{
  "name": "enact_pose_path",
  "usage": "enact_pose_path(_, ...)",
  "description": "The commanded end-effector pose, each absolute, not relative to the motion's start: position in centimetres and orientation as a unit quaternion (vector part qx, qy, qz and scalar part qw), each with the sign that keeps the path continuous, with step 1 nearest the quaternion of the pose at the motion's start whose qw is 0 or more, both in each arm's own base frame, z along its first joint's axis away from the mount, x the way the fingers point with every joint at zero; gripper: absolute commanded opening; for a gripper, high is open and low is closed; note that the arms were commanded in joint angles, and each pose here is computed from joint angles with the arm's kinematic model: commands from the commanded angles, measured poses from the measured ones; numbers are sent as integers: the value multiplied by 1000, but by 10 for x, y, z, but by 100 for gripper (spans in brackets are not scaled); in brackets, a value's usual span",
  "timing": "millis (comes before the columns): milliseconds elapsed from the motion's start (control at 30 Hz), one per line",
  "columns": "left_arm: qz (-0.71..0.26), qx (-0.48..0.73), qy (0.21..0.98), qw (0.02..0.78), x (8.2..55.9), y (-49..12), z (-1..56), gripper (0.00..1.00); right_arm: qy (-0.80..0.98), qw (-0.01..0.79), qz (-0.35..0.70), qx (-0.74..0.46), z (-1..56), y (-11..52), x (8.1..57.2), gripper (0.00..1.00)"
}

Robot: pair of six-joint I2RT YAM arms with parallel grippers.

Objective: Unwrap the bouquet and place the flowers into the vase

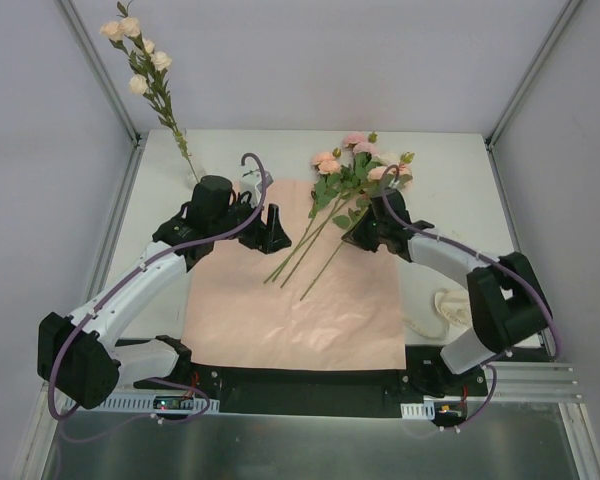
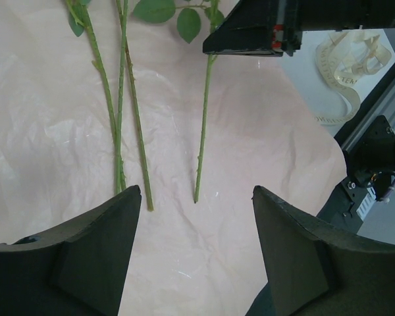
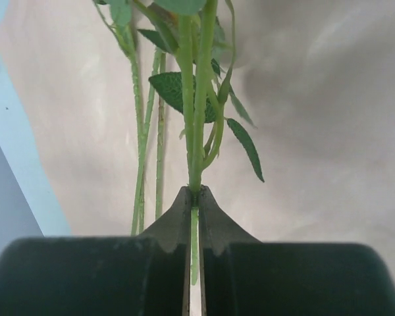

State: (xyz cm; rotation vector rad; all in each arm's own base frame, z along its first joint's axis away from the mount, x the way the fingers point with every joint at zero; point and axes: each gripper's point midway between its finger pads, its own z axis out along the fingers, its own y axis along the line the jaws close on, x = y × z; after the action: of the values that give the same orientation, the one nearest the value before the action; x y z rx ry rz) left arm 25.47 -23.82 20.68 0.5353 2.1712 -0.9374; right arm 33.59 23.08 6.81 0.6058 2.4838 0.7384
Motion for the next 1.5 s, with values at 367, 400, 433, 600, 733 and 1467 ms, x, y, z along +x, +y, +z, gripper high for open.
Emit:
enact_pose_path(367,-441,199,792,374,249,-259,279,75,838,497,226,-15,196,177,318,0)
enact_pose_path(400,-450,202,783,380,250,-261,287,77,825,508,245,-39,212,181,311,0)
enact_pose_path(433,-464,209,774,376,246,-265,293,78,815,520,243,-75,219,183,308,1)
enact_pose_path(600,-540,218,732,354,237,-284,331,84,756,548,312,-176,267,208,282,0)
enact_pose_path(733,-614,234,663,357,237,-303,369,80,731,538,357,-222,285,226,268,0)
enact_pose_path(1467,-489,254,715,431,267,-381,363,26,732,508,388,-235,284,243,248,0)
